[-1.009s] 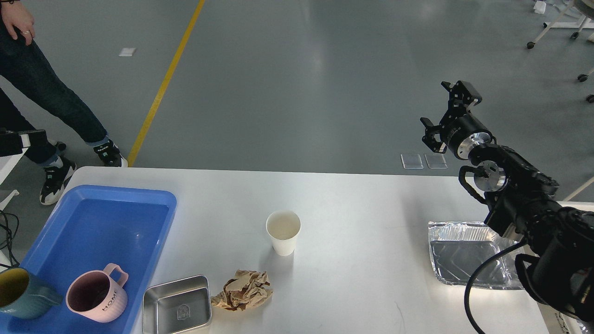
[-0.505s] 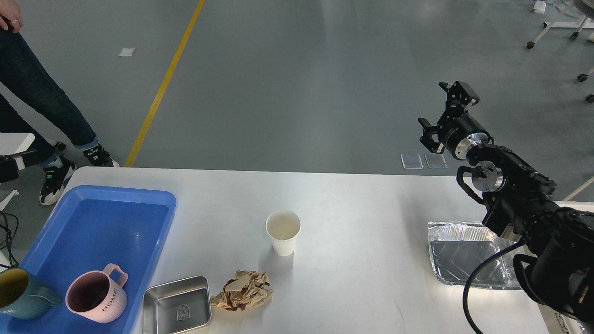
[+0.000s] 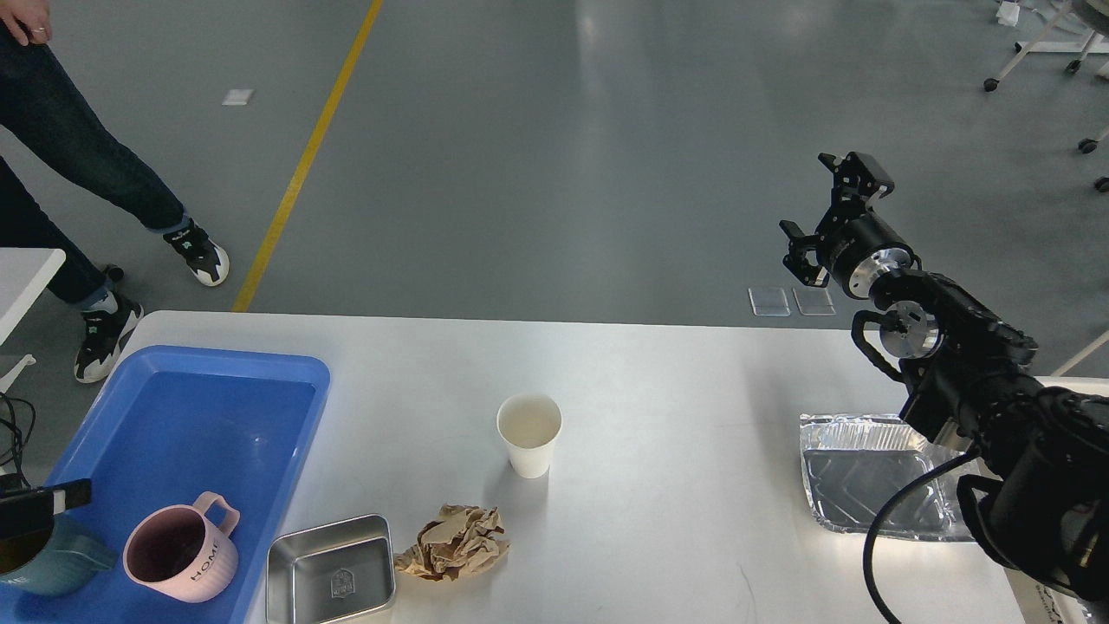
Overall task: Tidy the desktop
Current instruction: 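Move the left gripper down toward the small steel tray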
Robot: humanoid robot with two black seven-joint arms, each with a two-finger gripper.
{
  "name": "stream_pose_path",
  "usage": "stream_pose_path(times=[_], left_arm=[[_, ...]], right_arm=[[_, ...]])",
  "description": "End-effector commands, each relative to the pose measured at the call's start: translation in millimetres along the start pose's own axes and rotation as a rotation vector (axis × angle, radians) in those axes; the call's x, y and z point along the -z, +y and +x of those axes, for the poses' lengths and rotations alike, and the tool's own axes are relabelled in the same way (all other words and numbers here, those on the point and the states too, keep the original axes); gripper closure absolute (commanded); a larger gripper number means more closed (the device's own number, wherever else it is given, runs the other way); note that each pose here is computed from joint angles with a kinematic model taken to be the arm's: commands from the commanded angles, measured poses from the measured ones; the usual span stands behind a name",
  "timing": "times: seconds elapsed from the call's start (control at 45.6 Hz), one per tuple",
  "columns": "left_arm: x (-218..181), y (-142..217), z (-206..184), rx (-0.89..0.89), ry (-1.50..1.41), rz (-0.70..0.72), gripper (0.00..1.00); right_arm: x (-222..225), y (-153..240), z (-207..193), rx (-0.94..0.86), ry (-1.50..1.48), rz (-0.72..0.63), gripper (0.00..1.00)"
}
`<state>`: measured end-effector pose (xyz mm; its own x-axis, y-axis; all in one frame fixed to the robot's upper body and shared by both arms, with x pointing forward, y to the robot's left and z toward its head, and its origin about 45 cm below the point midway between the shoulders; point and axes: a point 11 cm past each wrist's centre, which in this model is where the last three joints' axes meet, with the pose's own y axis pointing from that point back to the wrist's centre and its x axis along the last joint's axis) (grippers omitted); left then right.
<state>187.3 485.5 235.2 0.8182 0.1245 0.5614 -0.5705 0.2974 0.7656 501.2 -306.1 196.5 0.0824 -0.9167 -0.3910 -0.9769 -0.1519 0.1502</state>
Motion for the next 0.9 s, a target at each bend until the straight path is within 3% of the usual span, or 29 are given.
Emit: stream_pose_path(times=[0.0,0.395,0.878], left_arm=[[3.5,0.7,-13.2,0.035,0.02,0.01,0.03],[-6.3,-3.3,-0.7,0.002,0.027,-0.051,0.03],[-61.8,-64.9,14.2,-0.048,0.073,-0.283,0.03]], right_arm=[[-1.0,-0.3,-1.2,0.001,-0.001,-0.001,0.0],[-1.9,-0.6,-2.1,0.002,-0.002,-0.002,0.0],[0.2,1.9,5.2,-0.01,0.004,-0.001,0.0]])
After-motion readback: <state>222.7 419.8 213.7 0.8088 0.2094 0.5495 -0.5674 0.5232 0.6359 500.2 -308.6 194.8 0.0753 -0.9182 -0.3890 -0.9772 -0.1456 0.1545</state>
